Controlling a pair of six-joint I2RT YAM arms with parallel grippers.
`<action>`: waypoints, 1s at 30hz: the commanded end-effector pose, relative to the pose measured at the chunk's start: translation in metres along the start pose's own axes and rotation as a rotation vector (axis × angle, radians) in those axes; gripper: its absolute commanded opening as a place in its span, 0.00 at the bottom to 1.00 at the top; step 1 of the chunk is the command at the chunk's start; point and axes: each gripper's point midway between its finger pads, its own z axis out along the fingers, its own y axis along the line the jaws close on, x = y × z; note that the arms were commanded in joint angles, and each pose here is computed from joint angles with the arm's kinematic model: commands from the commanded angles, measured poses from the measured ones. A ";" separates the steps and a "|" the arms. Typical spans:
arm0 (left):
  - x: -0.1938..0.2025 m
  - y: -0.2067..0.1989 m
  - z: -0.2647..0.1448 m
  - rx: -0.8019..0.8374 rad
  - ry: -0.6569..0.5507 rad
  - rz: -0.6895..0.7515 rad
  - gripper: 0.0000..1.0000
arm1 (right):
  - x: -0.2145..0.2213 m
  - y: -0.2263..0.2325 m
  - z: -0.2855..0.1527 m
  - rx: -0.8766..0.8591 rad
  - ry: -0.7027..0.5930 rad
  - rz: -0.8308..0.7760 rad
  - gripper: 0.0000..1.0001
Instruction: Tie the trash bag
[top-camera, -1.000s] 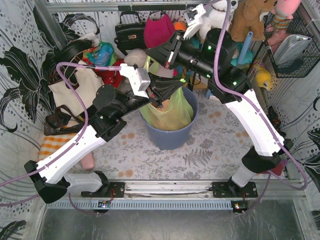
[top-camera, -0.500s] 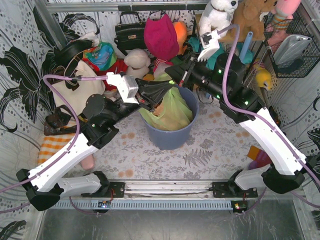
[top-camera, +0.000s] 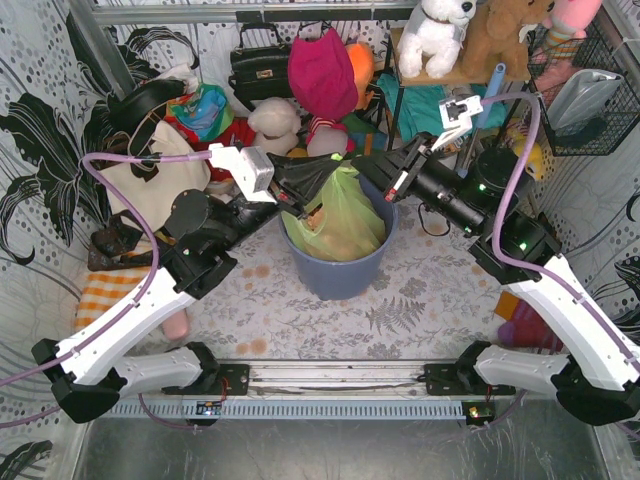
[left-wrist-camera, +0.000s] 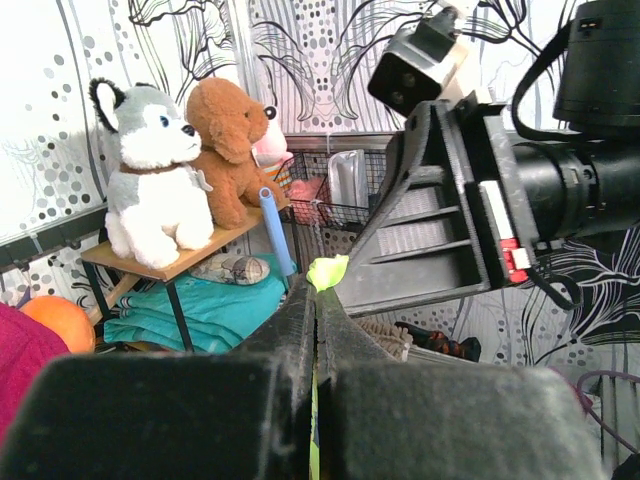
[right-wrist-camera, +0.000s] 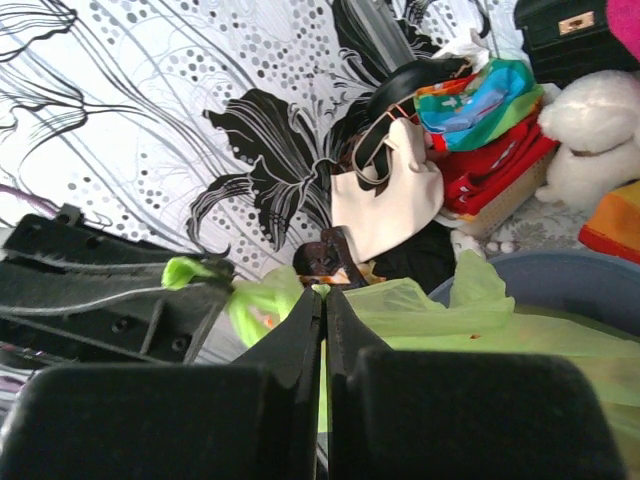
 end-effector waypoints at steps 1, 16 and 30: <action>-0.012 0.010 0.002 -0.046 -0.044 0.029 0.00 | -0.009 0.031 -0.011 -0.144 -0.030 0.040 0.00; -0.011 0.012 0.009 -0.049 -0.031 0.021 0.00 | 0.040 0.063 0.001 -0.206 -0.001 -0.032 0.00; -0.017 0.012 0.003 -0.052 -0.034 0.029 0.00 | 0.087 0.016 0.026 0.136 -0.113 -0.208 0.00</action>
